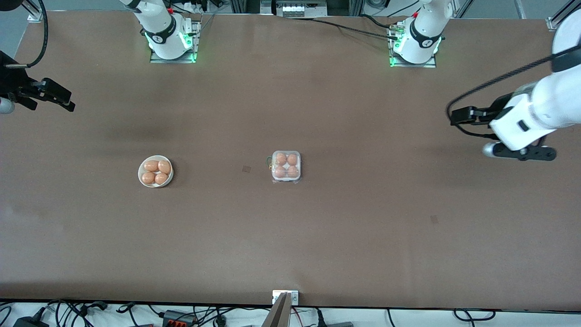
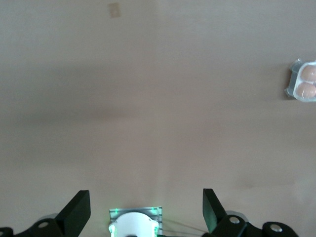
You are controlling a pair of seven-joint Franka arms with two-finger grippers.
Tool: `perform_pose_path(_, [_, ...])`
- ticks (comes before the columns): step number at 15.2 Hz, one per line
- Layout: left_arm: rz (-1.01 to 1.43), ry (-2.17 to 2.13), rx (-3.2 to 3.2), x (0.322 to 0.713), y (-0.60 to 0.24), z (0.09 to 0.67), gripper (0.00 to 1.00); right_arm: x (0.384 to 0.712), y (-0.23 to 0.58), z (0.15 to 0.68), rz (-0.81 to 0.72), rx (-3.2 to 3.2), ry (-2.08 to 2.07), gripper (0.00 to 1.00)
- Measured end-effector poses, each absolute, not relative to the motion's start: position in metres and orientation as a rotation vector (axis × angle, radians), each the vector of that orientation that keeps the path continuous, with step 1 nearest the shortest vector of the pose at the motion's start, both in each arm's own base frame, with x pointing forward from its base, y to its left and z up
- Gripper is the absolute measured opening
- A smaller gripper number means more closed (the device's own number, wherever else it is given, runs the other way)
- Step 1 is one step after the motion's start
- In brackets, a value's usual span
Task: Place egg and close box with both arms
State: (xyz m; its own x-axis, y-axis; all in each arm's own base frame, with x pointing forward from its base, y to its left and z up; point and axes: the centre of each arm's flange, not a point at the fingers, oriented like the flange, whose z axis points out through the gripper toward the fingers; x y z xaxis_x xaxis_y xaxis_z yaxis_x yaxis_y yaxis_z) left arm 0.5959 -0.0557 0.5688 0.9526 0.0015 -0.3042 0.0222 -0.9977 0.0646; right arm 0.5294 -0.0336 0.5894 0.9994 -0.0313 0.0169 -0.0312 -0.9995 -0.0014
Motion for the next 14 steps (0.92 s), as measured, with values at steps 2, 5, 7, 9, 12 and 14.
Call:
perform_pose_path(2, [-0.501, 0.083, 3.060, 0.588, -0.045, 0.566, 1.00, 0.529, -0.032, 0.590, -0.027, -3.140, 0.046, 1.00])
perform_pose_path(5, [-0.362, 0.096, 3.111, 0.594, -0.058, 0.560, 1.00, 0.529, -0.032, 0.590, -0.026, -3.140, 0.045, 1.00])
perform_pose_path(7, [-0.186, 0.092, 3.122, 0.595, -0.068, 0.561, 1.00, 0.529, -0.032, 0.590, -0.026, -3.140, 0.044, 1.00])
perform_pose_path(9, [-0.071, 0.110, 3.116, 0.590, -0.062, 0.571, 1.00, 0.529, -0.032, 0.590, -0.026, -3.140, 0.044, 1.00])
perform_pose_path(12, [0.012, 0.118, 3.112, 0.576, -0.051, 0.587, 1.00, 0.529, -0.032, 0.590, -0.025, -3.140, 0.044, 1.00])
perform_pose_path(14, [0.016, 0.116, 3.112, 0.565, -0.040, 0.592, 1.00, 0.529, -0.032, 0.590, -0.024, -3.140, 0.044, 1.00])
